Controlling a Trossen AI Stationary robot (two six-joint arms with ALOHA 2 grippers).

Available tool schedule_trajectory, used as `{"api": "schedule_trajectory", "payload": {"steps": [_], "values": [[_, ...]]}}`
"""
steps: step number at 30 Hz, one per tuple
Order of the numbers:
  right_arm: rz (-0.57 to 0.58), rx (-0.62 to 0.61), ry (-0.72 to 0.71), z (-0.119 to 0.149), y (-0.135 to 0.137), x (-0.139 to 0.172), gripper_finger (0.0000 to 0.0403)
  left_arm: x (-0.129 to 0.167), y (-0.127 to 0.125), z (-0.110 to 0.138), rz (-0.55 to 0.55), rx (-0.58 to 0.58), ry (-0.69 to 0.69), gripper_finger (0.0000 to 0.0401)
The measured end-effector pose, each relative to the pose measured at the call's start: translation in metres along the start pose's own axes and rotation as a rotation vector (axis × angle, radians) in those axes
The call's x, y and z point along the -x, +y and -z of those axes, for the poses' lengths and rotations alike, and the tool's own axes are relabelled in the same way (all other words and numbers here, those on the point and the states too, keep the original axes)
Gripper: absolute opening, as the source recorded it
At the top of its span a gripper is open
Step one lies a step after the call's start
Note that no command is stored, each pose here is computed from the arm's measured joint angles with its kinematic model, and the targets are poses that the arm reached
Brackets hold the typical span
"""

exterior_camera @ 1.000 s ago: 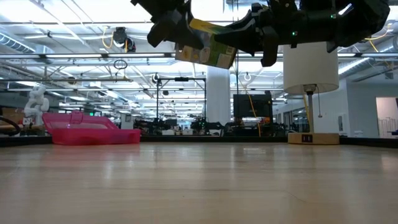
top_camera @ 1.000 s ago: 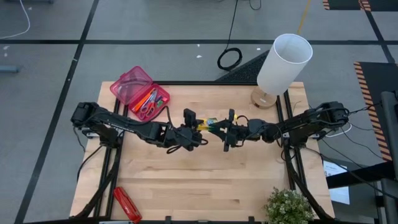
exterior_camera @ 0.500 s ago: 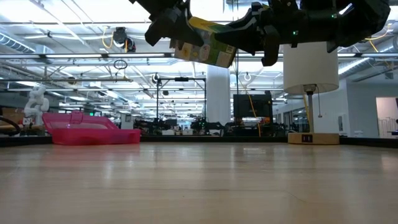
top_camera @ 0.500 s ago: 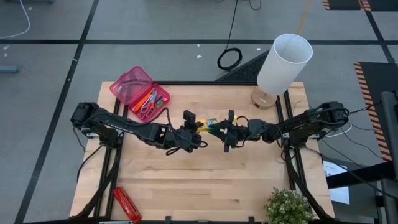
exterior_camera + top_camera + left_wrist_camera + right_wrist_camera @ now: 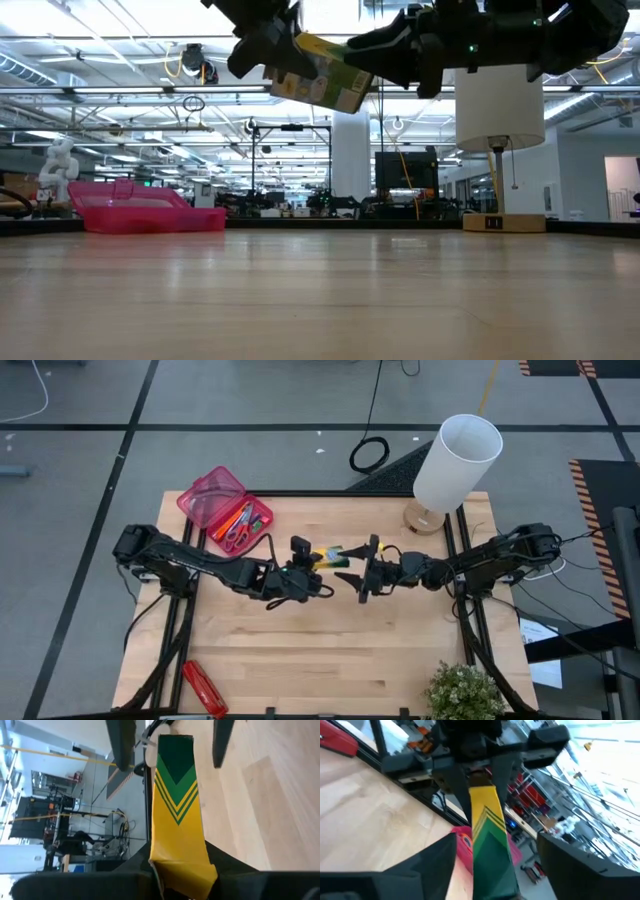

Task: Pack school essentials
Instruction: Put the crayon box into the pink supply box

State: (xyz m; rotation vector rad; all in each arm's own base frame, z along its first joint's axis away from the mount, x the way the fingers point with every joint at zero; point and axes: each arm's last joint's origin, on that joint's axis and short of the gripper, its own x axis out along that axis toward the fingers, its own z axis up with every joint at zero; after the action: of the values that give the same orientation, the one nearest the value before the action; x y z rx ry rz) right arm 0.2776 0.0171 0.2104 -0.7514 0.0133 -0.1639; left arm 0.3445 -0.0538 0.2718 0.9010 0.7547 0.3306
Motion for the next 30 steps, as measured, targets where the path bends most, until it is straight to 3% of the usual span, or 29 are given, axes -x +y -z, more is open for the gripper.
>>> {"api": "schedule_trajectory", "payload": {"steps": [10,30], "values": [[0.079,-0.058,0.074,0.002,-0.002,0.000,0.0316,0.006,0.007,0.012,-0.019,0.075,0.088,0.0078],[0.045,-0.124,0.106,0.006,0.001,0.000,0.0320,0.011,0.025,0.078,-0.103,0.231,0.501,0.0078]]}}
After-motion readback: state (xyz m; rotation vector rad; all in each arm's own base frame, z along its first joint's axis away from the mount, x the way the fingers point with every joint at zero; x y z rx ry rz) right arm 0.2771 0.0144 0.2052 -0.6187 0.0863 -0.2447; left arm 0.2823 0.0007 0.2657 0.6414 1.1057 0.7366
